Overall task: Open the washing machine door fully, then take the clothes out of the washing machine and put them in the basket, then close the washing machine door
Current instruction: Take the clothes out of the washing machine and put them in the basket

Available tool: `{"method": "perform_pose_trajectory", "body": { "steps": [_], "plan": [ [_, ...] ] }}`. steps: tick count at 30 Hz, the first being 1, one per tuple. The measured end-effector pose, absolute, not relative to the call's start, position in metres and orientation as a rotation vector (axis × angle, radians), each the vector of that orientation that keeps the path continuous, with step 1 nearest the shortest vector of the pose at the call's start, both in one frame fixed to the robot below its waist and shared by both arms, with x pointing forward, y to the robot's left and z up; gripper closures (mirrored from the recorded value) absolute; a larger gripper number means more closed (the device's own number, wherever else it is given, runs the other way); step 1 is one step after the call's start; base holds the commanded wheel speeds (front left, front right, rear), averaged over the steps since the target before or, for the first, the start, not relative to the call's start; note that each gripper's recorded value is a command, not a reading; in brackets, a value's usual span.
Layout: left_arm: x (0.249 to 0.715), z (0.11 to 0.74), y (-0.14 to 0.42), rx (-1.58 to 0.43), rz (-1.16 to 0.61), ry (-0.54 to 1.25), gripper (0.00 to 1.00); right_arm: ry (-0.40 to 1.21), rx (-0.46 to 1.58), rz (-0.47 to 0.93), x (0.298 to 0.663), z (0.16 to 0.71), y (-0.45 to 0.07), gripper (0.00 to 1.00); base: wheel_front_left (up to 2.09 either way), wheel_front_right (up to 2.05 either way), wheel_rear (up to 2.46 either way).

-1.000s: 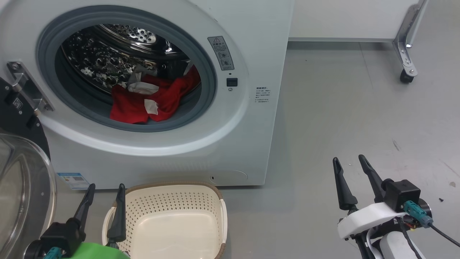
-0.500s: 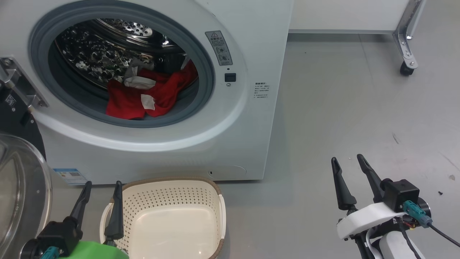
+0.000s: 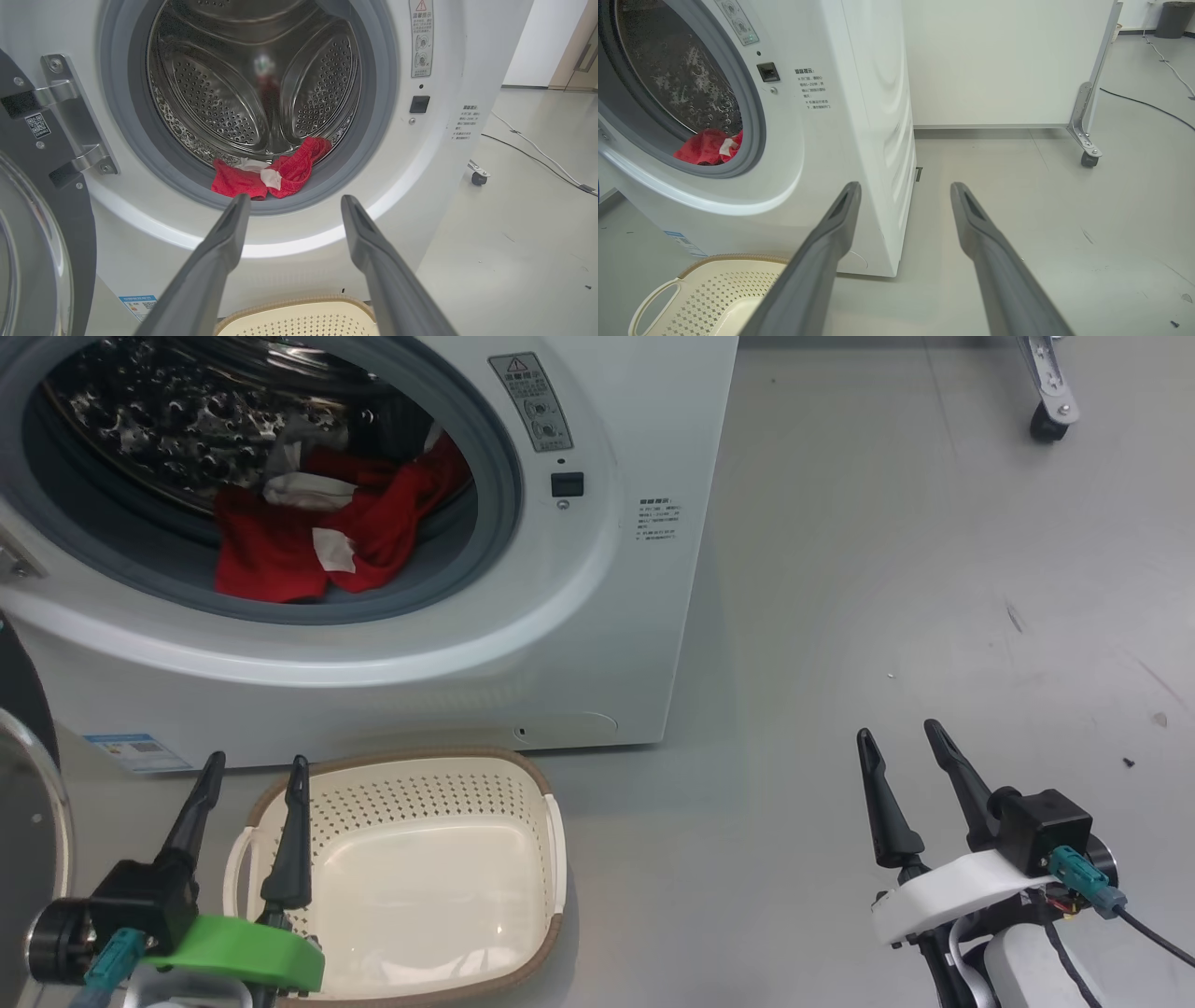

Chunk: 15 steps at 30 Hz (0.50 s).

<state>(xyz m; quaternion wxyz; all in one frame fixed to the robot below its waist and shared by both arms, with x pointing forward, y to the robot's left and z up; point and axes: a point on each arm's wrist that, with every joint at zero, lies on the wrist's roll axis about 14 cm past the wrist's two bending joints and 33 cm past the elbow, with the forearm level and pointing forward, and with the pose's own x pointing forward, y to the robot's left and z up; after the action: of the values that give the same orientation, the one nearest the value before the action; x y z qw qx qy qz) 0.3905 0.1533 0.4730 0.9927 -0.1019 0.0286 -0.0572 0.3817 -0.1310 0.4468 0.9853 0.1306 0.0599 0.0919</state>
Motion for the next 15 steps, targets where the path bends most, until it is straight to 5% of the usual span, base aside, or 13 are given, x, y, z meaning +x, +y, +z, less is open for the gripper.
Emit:
{"method": "perform_pose_trajectory", "body": {
  "steps": [15],
  "plan": [
    [0.472,0.459,0.138,-0.111,-0.190,0.110,0.00,0.197,0.267,0.121,0.394,0.416,-0.147,0.00,0.00,0.00,0.00]
  ]
}}
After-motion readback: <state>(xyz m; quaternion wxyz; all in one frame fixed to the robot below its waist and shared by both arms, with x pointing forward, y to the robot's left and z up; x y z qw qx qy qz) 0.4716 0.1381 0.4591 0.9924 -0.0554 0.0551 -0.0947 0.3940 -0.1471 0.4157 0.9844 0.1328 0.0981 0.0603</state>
